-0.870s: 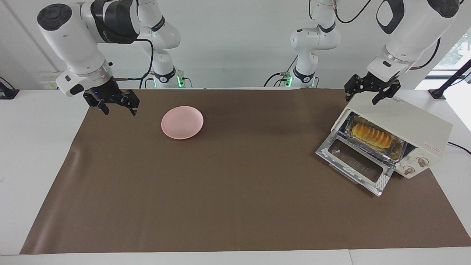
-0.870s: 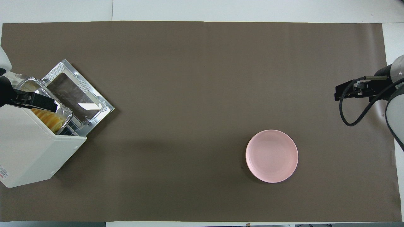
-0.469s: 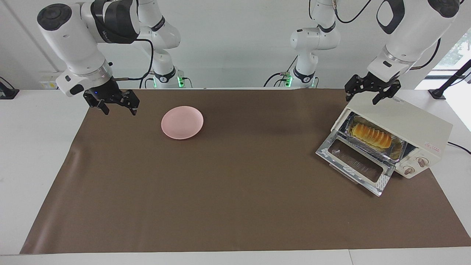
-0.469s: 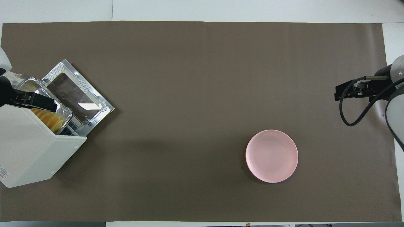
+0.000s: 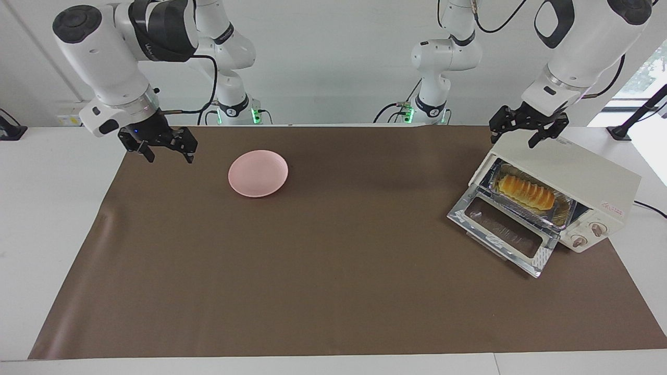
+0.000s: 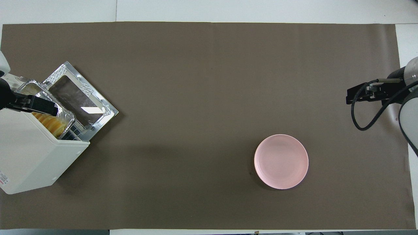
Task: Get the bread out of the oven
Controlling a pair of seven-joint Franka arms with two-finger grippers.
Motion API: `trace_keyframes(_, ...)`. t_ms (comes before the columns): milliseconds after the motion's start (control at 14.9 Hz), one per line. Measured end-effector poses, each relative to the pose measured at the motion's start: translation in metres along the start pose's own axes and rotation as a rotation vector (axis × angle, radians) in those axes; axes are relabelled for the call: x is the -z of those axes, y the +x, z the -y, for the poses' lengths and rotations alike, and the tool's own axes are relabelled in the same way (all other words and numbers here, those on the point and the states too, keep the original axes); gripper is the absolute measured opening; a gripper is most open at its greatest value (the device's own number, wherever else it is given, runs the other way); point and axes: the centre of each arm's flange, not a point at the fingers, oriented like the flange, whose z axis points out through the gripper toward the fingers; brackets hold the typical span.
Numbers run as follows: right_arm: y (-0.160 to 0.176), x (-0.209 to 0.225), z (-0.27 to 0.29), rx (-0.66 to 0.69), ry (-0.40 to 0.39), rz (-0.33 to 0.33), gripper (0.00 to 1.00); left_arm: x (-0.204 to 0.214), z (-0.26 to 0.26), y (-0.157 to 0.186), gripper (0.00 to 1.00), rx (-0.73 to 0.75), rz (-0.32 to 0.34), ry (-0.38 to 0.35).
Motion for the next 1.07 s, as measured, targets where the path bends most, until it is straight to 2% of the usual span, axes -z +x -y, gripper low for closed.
trace_keyframes(268, 0.000, 0.000, 0.000, 0.000, 0.000, 0.000, 1.00, 0.007, 0.014, -0.002, 1.00, 0.027, -0.034, 0.007)
trace_keyframes(402, 0.000, 0.000, 0.000, 0.000, 0.000, 0.000, 1.00, 0.010, 0.018, 0.003, 1.00, 0.033, -0.044, 0.034)
trace_keyframes(603, 0.000, 0.000, 0.000, 0.000, 0.000, 0.000, 1.00, -0.001, 0.025, 0.042, 1.00, 0.156, -0.024, 0.110)
trace_keyframes(736, 0.000, 0.000, 0.000, 0.000, 0.000, 0.000, 1.00, -0.025, 0.034, 0.074, 1.00, 0.278, -0.003, 0.121)
trace_keyframes(870, 0.000, 0.000, 0.000, 0.000, 0.000, 0.000, 1.00, -0.049, 0.048, 0.106, 1.00, 0.476, -0.001, 0.125)
trace_keyframes(1071, 0.000, 0.000, 0.000, 0.000, 0.000, 0.000, 1.00, -0.085, 0.061, 0.132, 1.00, 0.807, -0.042, 0.138)
